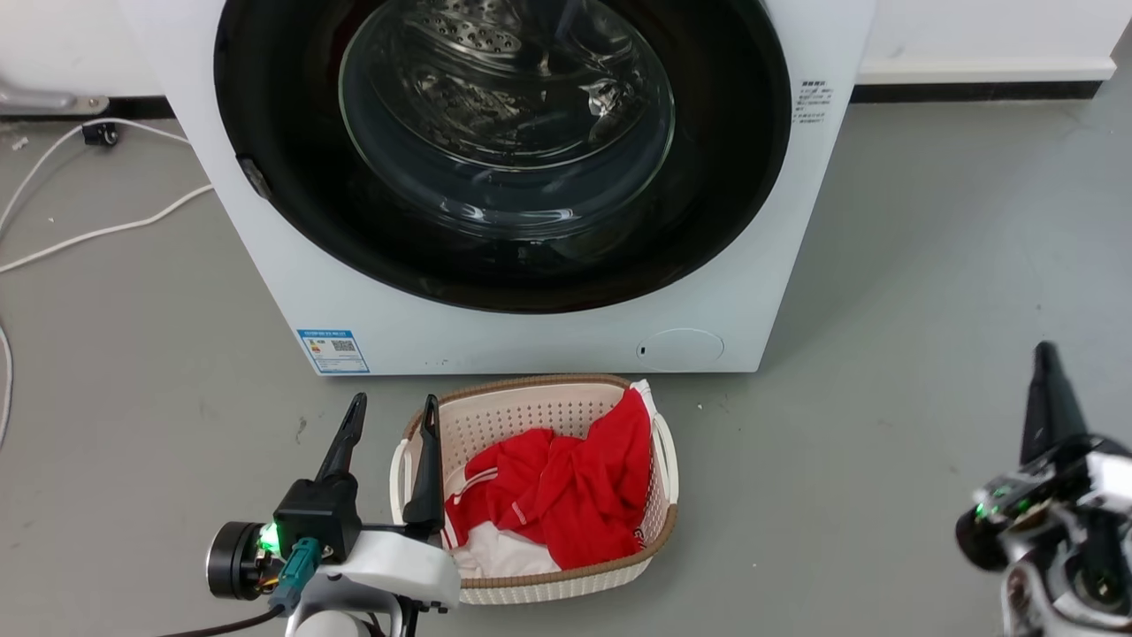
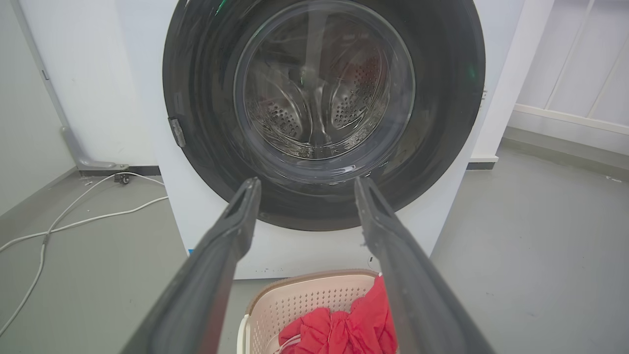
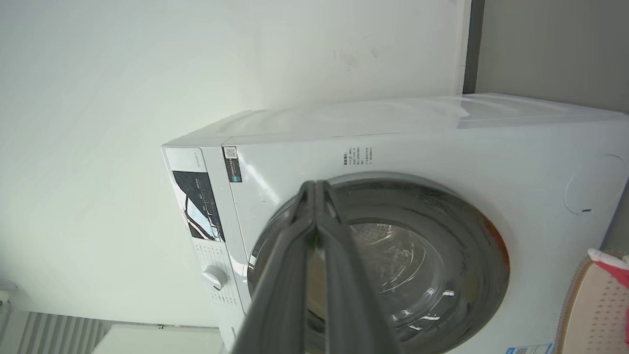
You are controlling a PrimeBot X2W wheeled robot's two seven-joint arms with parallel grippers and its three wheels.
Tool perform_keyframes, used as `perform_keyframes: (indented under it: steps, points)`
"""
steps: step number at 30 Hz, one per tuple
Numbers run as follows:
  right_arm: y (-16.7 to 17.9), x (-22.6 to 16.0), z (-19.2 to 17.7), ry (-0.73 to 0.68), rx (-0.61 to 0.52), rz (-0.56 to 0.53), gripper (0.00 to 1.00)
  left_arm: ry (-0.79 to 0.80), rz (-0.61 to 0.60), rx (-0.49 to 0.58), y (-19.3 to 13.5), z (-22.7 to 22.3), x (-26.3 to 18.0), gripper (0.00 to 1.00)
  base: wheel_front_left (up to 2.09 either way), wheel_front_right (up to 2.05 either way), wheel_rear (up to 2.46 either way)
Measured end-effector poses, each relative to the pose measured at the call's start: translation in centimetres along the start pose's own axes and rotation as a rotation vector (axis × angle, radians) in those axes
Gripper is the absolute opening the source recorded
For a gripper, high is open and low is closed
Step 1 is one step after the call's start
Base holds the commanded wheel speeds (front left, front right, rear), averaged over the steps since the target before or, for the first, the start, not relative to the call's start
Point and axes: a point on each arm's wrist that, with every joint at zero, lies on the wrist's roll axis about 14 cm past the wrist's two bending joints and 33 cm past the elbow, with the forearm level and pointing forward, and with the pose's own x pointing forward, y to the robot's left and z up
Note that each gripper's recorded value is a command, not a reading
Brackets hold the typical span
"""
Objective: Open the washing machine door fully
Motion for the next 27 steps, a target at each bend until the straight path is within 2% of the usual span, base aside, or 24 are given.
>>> perform_keyframes:
  steps: [6,10,15,27]
  points:
    - [1.9,4.9,0.8,0.033,0.075,0.036,0.0,0.003,0.007,0.0,0.3,-0.3,1.1,1.0,0.0,0.0,0.0]
    - [3.2,8.2,-0.2,0.102,0.064,0.059,0.0,0.01,0.02,0.0,0.8,-0.8,1.9,1.0,0.0,0.0,0.0]
    - [4.4,12.2,-2.4,0.208,0.012,0.079,0.0,0.024,0.036,0.0,1.3,-1.6,2.9,1.0,0.0,0.0,0.0]
    - [4.2,19.0,-10.3,0.515,-0.194,0.05,0.0,0.068,0.047,0.007,2.0,-3.9,5.0,1.0,0.0,0.0,0.0]
